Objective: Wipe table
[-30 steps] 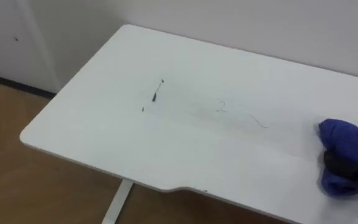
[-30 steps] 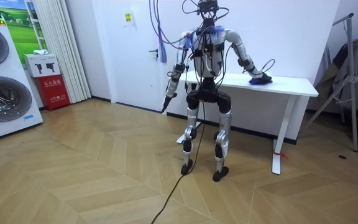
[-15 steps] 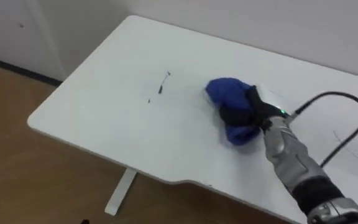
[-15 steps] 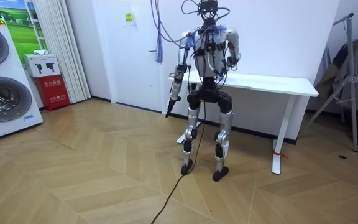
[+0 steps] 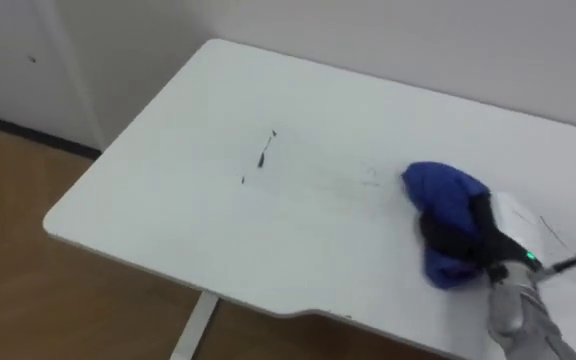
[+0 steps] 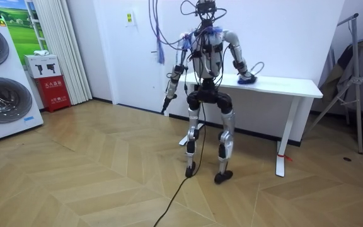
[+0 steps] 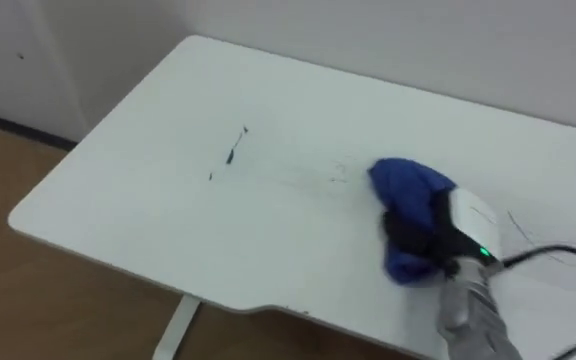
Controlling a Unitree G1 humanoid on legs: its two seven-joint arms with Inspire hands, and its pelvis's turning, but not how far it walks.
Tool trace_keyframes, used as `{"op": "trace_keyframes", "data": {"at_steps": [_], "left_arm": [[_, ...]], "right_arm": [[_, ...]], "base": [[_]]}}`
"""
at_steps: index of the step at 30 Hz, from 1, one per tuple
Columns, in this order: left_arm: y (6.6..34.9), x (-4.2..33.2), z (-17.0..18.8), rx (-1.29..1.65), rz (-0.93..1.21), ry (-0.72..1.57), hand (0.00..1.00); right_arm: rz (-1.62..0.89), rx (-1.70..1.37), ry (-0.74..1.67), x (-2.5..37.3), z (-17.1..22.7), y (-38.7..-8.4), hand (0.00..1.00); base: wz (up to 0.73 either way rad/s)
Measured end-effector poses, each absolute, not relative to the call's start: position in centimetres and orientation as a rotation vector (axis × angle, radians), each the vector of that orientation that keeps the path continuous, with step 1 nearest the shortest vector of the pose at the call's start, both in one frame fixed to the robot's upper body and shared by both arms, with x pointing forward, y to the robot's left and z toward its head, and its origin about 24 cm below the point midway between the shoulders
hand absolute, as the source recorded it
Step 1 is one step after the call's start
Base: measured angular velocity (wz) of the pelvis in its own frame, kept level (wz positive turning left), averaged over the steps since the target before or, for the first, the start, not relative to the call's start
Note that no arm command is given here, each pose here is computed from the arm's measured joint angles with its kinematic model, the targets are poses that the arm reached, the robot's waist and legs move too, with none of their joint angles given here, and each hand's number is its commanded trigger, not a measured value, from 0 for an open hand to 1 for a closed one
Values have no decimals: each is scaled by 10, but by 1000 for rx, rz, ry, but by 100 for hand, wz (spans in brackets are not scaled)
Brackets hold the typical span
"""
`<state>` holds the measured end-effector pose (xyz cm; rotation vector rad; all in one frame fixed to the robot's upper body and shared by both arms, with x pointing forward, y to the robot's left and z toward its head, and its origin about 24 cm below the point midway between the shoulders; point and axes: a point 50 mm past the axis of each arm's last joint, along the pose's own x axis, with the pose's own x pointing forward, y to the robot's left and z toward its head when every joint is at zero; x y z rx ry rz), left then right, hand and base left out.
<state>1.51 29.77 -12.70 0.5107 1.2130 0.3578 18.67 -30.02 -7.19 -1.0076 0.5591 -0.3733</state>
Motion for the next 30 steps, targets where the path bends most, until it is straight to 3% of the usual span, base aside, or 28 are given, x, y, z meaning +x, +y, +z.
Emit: {"op": "trace_keyframes", "data": {"at_steps": [4,9,11,15,21,25,30], "left_arm": [[303,40,-124,560,334,1153,0],[287,78,-128,556,253,1080,0],[275,95,-129,520,231,1041,0],[259,81,-136,472,181,1076,0],[265,21,-142,467,208,1254,0],[278,-17,-137,427,301,1341,0],[298,-13,-127,452,420,1285,0]], "right_arm": [[-437,-982,597,184,-75,-299,100],[-251,-1018,464,259,-49,-247,100],[-106,-1085,324,304,-17,-213,100],[-50,-1176,239,322,6,-205,100],[-122,-1200,360,299,-3,-258,100],[-244,-1136,379,254,-24,-288,100],[-463,-1110,491,191,-42,-329,100]], "base": [[-27],[-25],[-50],[35],[42],[-19],[5]]}}
